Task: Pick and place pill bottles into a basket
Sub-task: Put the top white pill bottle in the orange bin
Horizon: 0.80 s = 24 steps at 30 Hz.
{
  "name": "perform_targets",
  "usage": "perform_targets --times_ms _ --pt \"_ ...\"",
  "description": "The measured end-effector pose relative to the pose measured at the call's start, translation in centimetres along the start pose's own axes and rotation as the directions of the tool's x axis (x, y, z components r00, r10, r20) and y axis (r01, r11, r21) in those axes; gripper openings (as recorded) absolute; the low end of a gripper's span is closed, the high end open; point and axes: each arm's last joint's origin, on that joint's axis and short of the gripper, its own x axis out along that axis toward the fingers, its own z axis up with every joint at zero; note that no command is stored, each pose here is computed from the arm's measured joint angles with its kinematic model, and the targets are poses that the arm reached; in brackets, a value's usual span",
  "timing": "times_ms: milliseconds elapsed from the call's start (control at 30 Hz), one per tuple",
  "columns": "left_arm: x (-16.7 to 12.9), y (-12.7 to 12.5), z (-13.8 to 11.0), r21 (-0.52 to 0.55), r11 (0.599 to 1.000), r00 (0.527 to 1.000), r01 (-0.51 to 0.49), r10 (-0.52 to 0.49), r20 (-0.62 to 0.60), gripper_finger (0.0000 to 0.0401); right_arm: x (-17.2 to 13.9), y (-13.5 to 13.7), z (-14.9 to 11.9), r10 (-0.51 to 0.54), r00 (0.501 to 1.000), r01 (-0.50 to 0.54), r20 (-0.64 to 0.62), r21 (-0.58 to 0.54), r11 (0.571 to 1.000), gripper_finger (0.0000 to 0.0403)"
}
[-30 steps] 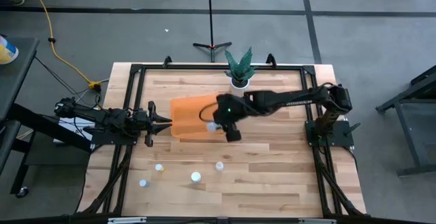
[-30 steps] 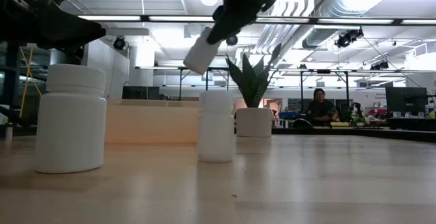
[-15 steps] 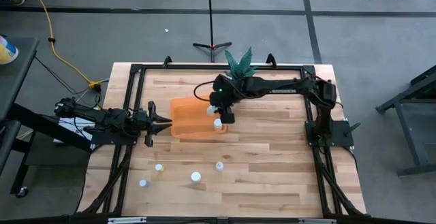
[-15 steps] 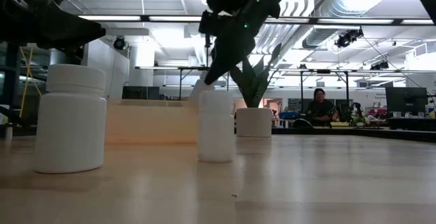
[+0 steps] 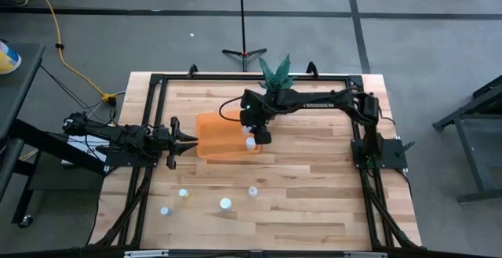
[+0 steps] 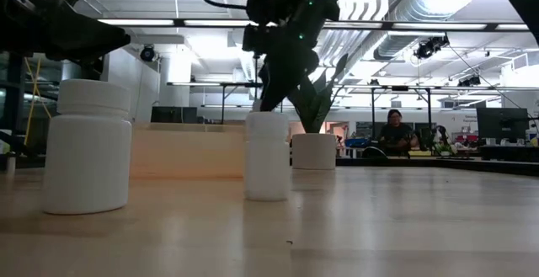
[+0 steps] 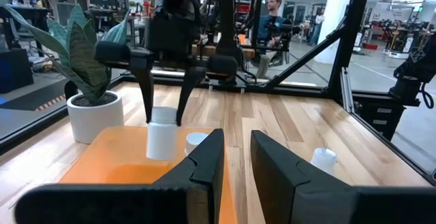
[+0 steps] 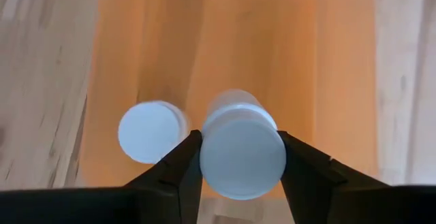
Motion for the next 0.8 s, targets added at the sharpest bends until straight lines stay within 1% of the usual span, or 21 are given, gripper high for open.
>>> perform_targets --times_ms 100,333,533,700,800 --pt "0.0 0.0 0.0 0.000 1.000 1.000 0.000 0.000 0.000 0.0108 0.5 -0.1 -0.3 0.026 0.999 -0.026 -0.018 0.007 1.000 0.0151" --pt "0.0 0.0 0.0 0.000 1.000 1.000 -0.001 0.001 0.000 0.0108 1.1 0.0 -0.6 0.032 0.998 -0.032 -0.055 0.003 0.999 0.0160" --pt "0.0 0.0 0.0 0.000 1.000 1.000 -0.002 0.002 -0.001 0.0108 1.6 0.1 -1.1 0.051 0.993 -0.051 -0.103 0.005 0.999 0.0153" --pt "0.0 0.0 0.0 0.000 1.000 1.000 -0.002 0.002 0.000 0.0108 1.7 0.1 -1.1 0.044 0.994 -0.044 -0.100 0.003 0.999 0.0169" --pt "0.0 0.0 0.0 0.000 1.000 1.000 -0.001 0.001 -0.001 0.0108 1.7 0.0 -1.1 0.021 0.995 -0.021 -0.102 0.000 1.000 0.0177"
